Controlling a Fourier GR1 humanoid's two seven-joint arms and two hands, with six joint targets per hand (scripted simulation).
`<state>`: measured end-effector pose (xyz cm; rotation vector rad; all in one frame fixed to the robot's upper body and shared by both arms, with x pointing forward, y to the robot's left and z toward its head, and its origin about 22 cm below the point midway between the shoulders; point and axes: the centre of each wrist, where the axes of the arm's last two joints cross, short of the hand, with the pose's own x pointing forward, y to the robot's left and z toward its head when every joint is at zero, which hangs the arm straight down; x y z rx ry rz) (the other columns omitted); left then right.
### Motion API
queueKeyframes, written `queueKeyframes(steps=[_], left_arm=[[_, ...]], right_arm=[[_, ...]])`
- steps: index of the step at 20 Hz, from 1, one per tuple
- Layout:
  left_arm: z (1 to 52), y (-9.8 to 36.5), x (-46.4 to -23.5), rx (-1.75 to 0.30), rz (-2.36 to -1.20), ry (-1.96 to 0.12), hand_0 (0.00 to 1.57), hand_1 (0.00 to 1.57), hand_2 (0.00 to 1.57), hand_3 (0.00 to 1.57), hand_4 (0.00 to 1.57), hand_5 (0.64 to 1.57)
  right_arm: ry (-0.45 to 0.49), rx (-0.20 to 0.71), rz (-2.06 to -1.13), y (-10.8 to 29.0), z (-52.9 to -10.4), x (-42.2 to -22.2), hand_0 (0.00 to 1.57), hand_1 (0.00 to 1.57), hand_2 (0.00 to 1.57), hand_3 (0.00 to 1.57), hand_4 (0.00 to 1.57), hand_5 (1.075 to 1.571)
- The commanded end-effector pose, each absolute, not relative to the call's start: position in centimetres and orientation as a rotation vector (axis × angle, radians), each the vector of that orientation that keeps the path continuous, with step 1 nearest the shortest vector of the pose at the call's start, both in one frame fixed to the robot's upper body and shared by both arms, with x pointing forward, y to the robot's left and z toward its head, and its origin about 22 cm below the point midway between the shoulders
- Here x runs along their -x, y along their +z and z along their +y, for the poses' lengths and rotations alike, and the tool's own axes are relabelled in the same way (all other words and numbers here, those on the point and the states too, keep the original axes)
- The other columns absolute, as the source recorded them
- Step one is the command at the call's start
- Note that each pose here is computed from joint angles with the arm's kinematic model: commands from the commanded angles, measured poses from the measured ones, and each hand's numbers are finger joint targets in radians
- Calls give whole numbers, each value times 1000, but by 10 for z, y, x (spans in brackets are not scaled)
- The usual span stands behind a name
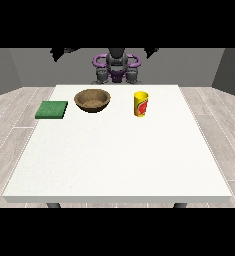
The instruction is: Pick the cup and pour the ball into the bowl, then pick the bowl and place it on the pad
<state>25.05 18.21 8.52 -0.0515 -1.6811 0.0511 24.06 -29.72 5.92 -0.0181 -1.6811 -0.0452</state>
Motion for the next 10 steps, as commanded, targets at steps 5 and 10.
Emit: queueKeyframes(steps=[5, 10], left_arm=[[206, 91, -299, -41, -1875, 16, 0, 0, 0, 0, 0, 1481], [221, 70, -320, -91, -1950, 15, 0, 0, 0, 0, 0, 1464]], right_arm=[[-10, -15, -1836, 74, -289, -271, 0, 0, 0, 0, 272, 1570], [-13, 13, -1913, 85, -289, -287, 0, 0, 0, 0, 181, 1571]])
